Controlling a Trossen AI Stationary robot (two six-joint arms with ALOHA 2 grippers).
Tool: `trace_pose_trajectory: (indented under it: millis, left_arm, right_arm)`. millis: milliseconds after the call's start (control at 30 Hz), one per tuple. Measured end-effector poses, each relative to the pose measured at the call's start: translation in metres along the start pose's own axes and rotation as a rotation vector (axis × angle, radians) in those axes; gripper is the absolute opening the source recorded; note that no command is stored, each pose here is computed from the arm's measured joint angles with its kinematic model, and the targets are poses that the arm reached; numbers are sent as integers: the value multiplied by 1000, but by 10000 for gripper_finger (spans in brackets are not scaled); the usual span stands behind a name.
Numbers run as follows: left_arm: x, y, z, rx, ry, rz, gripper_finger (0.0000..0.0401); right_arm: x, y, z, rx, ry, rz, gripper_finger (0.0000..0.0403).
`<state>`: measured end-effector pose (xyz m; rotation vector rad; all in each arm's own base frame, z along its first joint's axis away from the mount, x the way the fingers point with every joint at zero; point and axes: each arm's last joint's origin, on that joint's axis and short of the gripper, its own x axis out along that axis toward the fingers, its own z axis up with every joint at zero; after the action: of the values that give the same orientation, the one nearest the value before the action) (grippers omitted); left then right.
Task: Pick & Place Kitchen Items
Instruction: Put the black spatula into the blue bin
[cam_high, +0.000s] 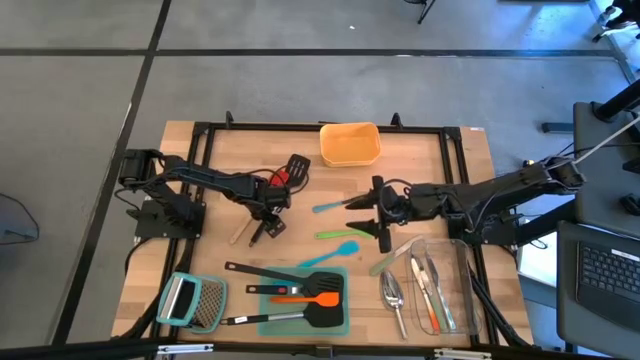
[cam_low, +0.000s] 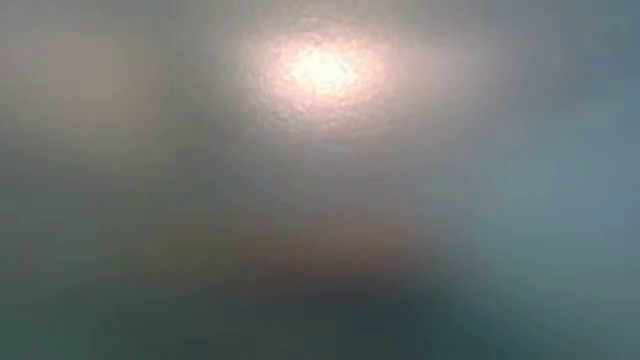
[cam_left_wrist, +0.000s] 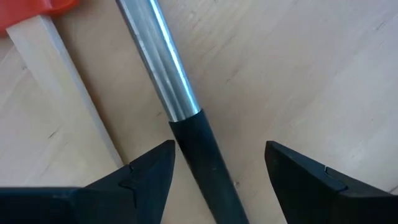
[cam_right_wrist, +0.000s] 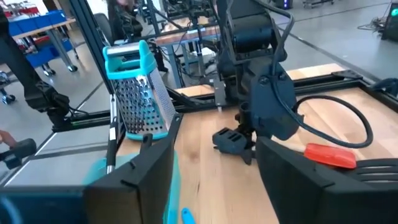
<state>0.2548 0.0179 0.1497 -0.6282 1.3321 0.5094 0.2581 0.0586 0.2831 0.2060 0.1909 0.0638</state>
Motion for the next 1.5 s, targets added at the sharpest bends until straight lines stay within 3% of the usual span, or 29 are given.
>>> trace_pose_trajectory:
  millis: [533,700,933,1300,1500]
  left_arm:
    - [19,17,-14,-28,-20,46,235]
    - [20,18,-14,-13,-29,63,190]
    - [20,20,-14,-15,-42,97,77]
    - [9,8,-15,101,-103,95,73]
    - [-5,-8,-11,127,-232,-13,73]
  right_arm:
    - [9,0,-3,6,-15,-3,236]
    - [9,0,-3,6,-15,-2,236]
    - [9,-1,-3,6,-13,-3,236]
    - [9,-1,-6,5,16,-10,236]
    - [8,-3,-10,48,50,-21,236]
